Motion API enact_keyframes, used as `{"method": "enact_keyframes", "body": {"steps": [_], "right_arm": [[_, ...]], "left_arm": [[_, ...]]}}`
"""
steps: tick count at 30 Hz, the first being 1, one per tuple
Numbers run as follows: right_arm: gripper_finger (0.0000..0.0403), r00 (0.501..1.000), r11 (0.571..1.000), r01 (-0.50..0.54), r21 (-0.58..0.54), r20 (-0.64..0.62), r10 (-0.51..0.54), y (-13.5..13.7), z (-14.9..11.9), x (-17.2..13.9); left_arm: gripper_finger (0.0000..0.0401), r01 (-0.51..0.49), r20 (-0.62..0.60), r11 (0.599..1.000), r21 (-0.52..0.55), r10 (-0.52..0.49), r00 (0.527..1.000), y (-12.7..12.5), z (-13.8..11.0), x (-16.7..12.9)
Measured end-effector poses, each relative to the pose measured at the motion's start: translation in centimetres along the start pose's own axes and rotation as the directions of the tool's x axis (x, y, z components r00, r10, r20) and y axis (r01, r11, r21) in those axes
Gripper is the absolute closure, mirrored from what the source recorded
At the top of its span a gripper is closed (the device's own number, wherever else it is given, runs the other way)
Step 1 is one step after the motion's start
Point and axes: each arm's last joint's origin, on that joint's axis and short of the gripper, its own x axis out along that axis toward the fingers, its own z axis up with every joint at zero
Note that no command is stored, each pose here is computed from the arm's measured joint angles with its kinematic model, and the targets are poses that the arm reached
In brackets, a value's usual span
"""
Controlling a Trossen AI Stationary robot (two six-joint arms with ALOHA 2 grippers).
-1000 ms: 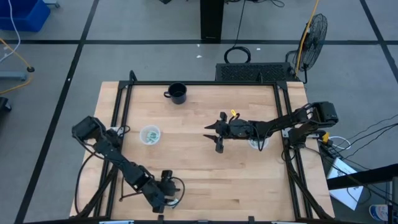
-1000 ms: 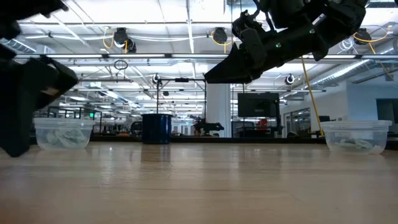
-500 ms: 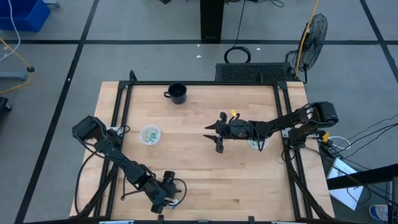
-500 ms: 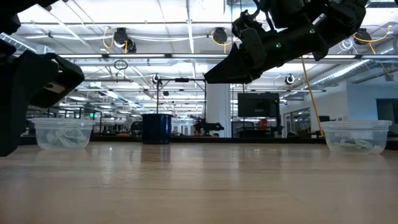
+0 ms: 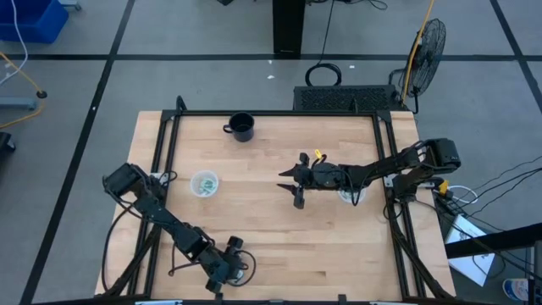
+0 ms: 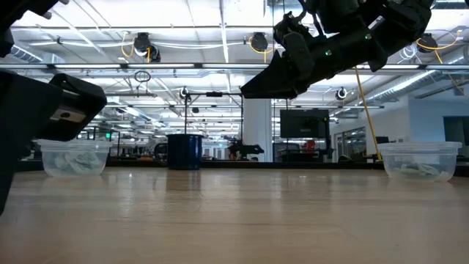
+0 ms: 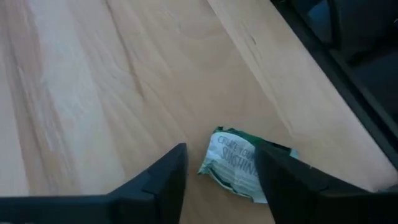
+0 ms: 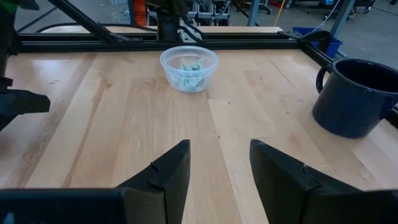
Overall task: Pick and place Stevia / Truvia into bins
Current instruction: Put the stevia packet into the right container
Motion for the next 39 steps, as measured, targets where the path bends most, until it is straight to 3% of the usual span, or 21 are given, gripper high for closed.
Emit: {"method": "enact_keyframes", "body": {"steps": [6,11,16,20,24,27,33,39], "right_arm": [[0.0245,1.000,1.000,0.000,0.000,0.003,0.000,0.0,0.0,0.0],[0.0245,1.000,0.999,-0.008,0.037,0.030,0.007,0.1,0.3,0.0],[0.0245,0.993,0.992,-0.120,0.025,0.010,0.120,1.2,-0.2,0.1],[0.0245,0.982,0.986,-0.164,-0.012,0.088,0.164,2.4,-0.8,1.1],[0.0238,0.968,0.985,-0.170,0.001,0.188,0.167,2.9,-1.6,2.3],[0.0234,0.974,0.992,-0.117,0.040,0.201,0.107,2.5,-2.3,2.9],[0.0234,0.983,0.992,-0.065,0.108,0.178,0.045,1.3,-2.9,3.5],[0.0237,0.984,0.990,-0.042,0.135,0.178,0.018,0.1,-2.9,3.7]], "left_arm": [[0.0311,-0.026,-0.008,0.998,0.051,0.026,1.000,1.2,0.3,-0.2],[0.0387,-0.175,0.047,0.977,0.120,0.170,0.984,4.0,1.8,-2.4],[0.0369,-0.370,0.098,0.920,0.132,0.359,0.928,7.6,3.5,-6.5],[0.0355,-0.494,0.162,0.862,0.111,0.475,0.865,11.2,4.6,-9.2],[0.0366,-0.518,0.194,0.855,0.025,0.504,0.841,14.8,5.0,-10.3],[0.0379,-0.525,0.192,0.851,-0.018,0.518,0.833,16.9,4.9,-10.9],[0.0391,-0.528,0.171,0.849,0.014,0.518,0.838,19.2,4.3,-11.4],[0.0354,-0.535,0.171,0.843,0.059,0.520,0.837,20.0,4.1,-11.6]]}}
